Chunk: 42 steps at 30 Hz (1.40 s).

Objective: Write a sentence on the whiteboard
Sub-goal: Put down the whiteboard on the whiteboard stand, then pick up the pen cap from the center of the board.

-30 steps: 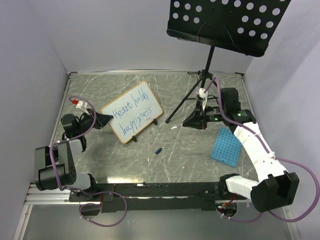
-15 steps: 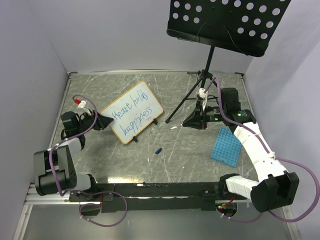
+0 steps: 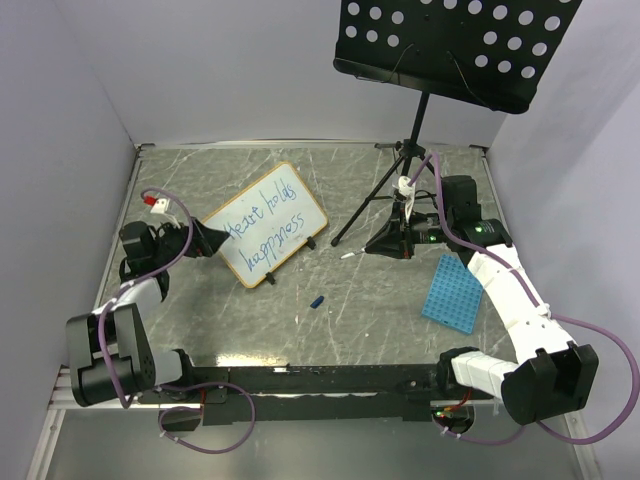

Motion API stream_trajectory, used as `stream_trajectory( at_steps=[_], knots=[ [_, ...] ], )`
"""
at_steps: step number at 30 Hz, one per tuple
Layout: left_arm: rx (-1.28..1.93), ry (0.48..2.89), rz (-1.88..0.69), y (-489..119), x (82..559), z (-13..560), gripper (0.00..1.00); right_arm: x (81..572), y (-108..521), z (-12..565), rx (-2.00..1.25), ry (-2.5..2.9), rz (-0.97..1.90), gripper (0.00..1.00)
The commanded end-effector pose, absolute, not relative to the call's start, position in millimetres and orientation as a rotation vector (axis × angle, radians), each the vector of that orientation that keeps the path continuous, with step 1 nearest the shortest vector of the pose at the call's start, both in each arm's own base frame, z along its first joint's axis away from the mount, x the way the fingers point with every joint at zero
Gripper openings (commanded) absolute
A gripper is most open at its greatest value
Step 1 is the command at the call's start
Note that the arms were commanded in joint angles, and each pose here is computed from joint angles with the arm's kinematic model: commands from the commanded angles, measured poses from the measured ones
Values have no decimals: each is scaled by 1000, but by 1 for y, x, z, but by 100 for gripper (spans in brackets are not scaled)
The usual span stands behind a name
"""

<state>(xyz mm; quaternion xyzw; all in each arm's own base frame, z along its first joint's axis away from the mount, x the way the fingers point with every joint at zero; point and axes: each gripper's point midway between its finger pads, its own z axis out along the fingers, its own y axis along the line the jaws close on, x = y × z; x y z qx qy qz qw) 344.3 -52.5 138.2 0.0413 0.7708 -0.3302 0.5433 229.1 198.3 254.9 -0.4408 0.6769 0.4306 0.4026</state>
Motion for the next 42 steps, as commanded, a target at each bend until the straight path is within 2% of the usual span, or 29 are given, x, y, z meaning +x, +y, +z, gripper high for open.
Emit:
stream_trajectory(
  at_steps=[1,6,10,15,20,21,23,24,26,27,29,30,33,37,42],
  knots=[
    [66,1809,-687,-39,354,158,99,225,202,268,-1152,1633,1083,0],
    [-6,1802,-616,-24,349,173,97,226,201,267,-1151,1636,1079,0],
    [-97,1740,-502,-2,338,206,97,226,201,266,-1151,1641,1079,0],
    [-409,1658,-424,27,319,236,97,228,201,263,-1148,1652,1073,0],
    [-215,1726,-732,-31,301,260,97,230,198,262,-1153,1653,1041,0],
    [-195,1811,-783,-50,294,260,97,231,198,263,-1153,1651,1035,0],
    [-119,1869,-699,-66,293,260,97,230,197,262,-1160,1653,1036,0],
    [2,1909,-755,-106,280,264,97,230,196,262,-1167,1646,1038,0],
    [20,1991,-728,-127,275,253,99,230,195,261,-1167,1653,1044,0],
    [101,2056,-779,-158,265,245,96,231,195,260,-1172,1650,1046,0],
    [105,2166,-740,-178,255,221,93,233,191,259,-1156,1661,1038,0],
    [203,2238,-755,-208,239,204,91,235,190,259,-1152,1664,1036,0],
    [296,2410,-732,-245,219,160,81,240,184,256,-1129,1686,1035,0],
    [391,2526,-692,-275,209,113,79,244,181,252,-1115,1703,1034,0],
    [507,2618,-552,-297,218,68,67,247,180,246,-1111,1720,1036,0]
  ],
)
